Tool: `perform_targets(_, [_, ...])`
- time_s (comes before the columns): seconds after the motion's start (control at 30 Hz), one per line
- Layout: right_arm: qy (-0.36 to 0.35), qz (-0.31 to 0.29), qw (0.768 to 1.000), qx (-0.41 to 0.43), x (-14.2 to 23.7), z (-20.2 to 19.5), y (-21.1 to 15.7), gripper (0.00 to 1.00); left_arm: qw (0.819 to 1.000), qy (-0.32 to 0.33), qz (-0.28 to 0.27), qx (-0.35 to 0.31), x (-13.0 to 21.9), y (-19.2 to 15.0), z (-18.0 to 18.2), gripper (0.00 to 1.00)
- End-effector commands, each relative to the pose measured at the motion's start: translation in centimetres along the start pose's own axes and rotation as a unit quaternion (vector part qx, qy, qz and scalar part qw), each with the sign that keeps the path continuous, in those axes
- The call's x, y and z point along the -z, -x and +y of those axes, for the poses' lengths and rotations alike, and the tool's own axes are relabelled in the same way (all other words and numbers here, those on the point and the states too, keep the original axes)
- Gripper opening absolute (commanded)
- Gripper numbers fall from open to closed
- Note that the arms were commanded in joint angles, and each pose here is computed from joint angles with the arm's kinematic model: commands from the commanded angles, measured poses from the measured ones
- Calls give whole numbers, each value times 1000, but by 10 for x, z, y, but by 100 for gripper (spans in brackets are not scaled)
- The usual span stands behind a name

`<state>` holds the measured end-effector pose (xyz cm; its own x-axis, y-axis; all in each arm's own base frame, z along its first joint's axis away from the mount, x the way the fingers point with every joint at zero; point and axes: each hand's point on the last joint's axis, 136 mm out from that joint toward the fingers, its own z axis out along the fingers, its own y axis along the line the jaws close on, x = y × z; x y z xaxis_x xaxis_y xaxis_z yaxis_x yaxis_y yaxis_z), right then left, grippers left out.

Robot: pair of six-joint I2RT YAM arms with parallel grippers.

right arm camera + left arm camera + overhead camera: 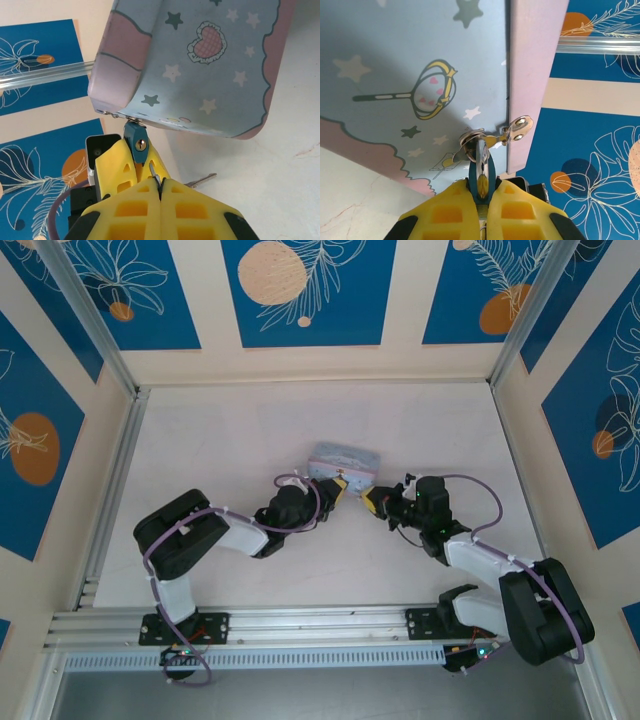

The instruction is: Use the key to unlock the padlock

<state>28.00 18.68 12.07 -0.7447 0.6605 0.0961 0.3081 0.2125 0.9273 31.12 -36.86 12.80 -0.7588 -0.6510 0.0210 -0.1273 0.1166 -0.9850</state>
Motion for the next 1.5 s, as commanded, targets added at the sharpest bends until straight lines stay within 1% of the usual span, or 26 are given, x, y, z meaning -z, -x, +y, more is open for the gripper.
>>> perform_targets(0.0, [4,-18,1000,-10,-2,4,5,0,998,-57,-7,6,-3,0,-34,0])
perform_targets(0.5, [3,-19,1000,-7,-13,11,3,0,998,-58,-3,12,-6,-2,-32,0])
perform_targets(1.0, [5,-28,1000,-2,-13,18,6,0,998,-55,0,17,-7,-3,-24,0])
perform_targets(1.47, [6,-24,1000,2,-21,24,6,0,998,-58,5,19,-7,-5,-26,0])
